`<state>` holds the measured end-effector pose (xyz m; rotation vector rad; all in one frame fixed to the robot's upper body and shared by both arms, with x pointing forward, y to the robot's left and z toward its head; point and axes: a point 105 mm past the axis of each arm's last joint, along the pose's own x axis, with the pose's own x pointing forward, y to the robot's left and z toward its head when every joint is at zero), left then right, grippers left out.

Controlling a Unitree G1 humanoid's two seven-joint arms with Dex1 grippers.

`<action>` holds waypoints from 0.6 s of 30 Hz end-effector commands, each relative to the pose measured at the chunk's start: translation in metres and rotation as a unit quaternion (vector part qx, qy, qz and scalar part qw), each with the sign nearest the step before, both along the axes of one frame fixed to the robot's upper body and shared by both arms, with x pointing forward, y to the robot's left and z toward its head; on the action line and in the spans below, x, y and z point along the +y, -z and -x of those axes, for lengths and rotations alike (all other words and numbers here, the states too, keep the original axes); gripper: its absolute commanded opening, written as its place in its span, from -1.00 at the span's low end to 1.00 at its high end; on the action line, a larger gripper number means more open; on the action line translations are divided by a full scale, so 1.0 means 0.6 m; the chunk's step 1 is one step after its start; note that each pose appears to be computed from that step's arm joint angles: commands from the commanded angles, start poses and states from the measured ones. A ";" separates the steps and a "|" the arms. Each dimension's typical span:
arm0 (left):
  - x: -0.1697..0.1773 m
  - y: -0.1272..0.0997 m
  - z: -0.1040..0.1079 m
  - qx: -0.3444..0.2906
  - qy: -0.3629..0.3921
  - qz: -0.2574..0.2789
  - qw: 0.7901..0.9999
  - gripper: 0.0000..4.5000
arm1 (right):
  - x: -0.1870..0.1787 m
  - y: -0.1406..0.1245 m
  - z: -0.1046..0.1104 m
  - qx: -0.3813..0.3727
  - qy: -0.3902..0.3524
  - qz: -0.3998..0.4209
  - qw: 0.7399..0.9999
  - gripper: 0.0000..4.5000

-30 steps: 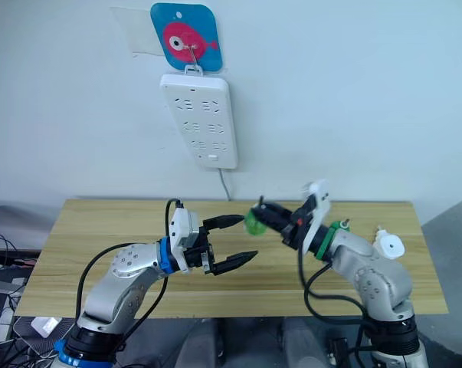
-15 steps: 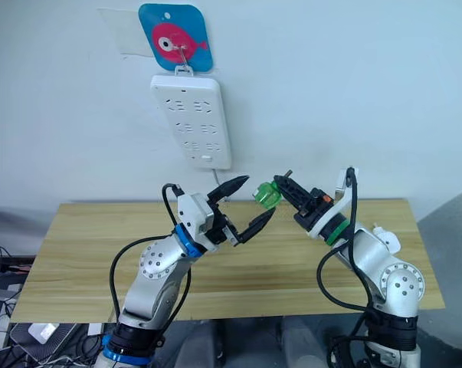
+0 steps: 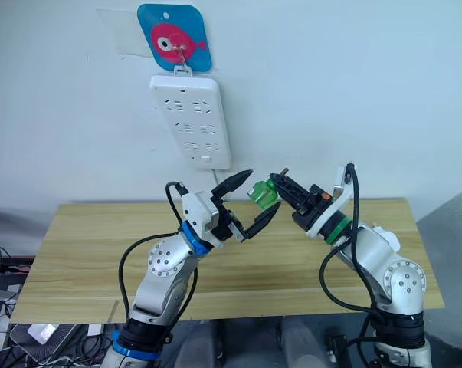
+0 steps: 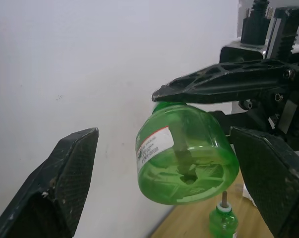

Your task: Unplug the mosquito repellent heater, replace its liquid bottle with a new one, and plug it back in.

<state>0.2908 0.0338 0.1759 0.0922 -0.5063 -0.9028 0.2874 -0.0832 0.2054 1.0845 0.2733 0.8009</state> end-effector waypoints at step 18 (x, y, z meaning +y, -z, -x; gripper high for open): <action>-0.010 -0.021 0.002 -0.018 -0.009 0.023 1.000 -0.01 | 0.012 -0.021 0.023 -0.041 -0.032 0.028 0.998 -0.29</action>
